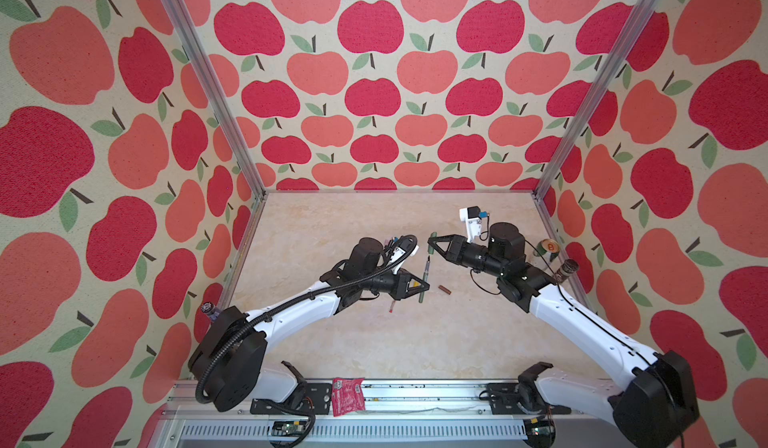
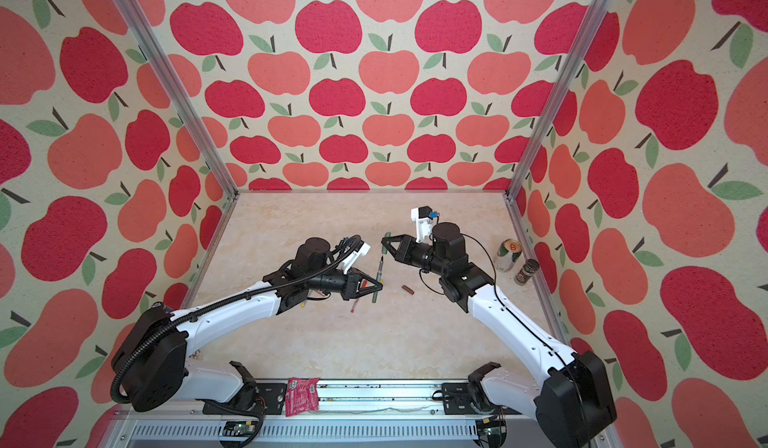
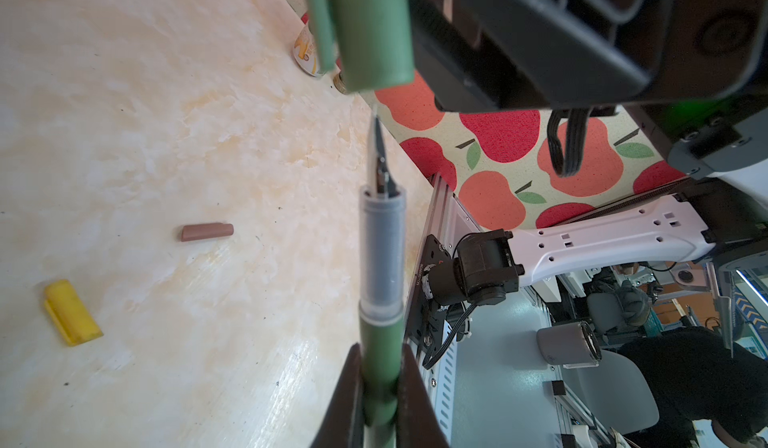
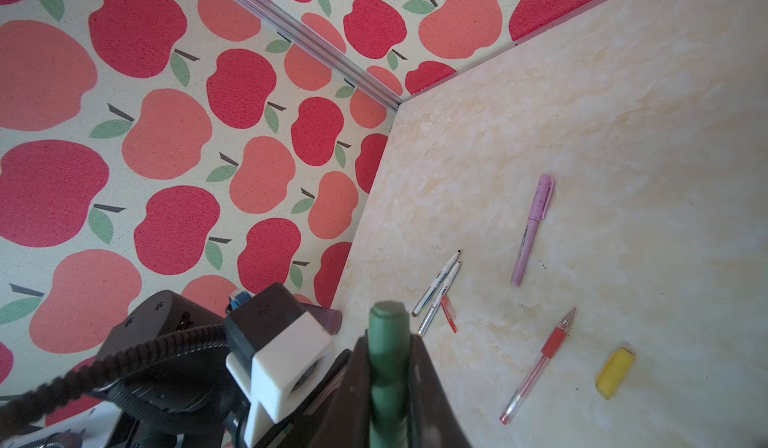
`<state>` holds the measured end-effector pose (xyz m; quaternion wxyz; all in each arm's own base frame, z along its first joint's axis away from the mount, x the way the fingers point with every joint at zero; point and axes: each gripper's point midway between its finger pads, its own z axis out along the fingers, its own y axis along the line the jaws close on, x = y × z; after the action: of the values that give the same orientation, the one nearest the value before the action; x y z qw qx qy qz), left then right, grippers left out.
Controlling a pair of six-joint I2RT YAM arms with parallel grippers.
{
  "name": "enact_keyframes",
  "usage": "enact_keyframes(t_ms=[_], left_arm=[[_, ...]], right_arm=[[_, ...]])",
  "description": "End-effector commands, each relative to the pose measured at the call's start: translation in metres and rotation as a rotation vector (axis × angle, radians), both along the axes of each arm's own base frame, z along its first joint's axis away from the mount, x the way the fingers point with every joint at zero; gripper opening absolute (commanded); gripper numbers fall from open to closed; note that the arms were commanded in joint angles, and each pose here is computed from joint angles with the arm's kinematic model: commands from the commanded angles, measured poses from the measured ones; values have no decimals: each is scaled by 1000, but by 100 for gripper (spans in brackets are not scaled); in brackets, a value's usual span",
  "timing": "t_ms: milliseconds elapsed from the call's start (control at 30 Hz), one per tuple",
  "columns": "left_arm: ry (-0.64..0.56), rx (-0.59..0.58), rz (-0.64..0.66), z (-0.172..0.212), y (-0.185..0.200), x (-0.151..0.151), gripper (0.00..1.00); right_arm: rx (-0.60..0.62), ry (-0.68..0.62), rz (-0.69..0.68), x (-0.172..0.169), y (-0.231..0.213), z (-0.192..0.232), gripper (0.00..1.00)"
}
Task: Insert the pens into the pen caps
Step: 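Align the green cap above the pen nib held by the left gripper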
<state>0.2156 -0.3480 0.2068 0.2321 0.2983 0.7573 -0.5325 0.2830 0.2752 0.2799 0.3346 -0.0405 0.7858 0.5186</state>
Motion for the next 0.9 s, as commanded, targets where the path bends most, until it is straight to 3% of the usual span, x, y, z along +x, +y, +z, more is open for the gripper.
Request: enact_keyframes(t_ms=[0,867], left_arm=[[-11,-9,-20,3,0,-3,7],[-21,-22,21,7,8,6,7]], right_arm=[[7,-47,8,4,4,15,3],[-32,-20,37,-9,9,-1,4]])
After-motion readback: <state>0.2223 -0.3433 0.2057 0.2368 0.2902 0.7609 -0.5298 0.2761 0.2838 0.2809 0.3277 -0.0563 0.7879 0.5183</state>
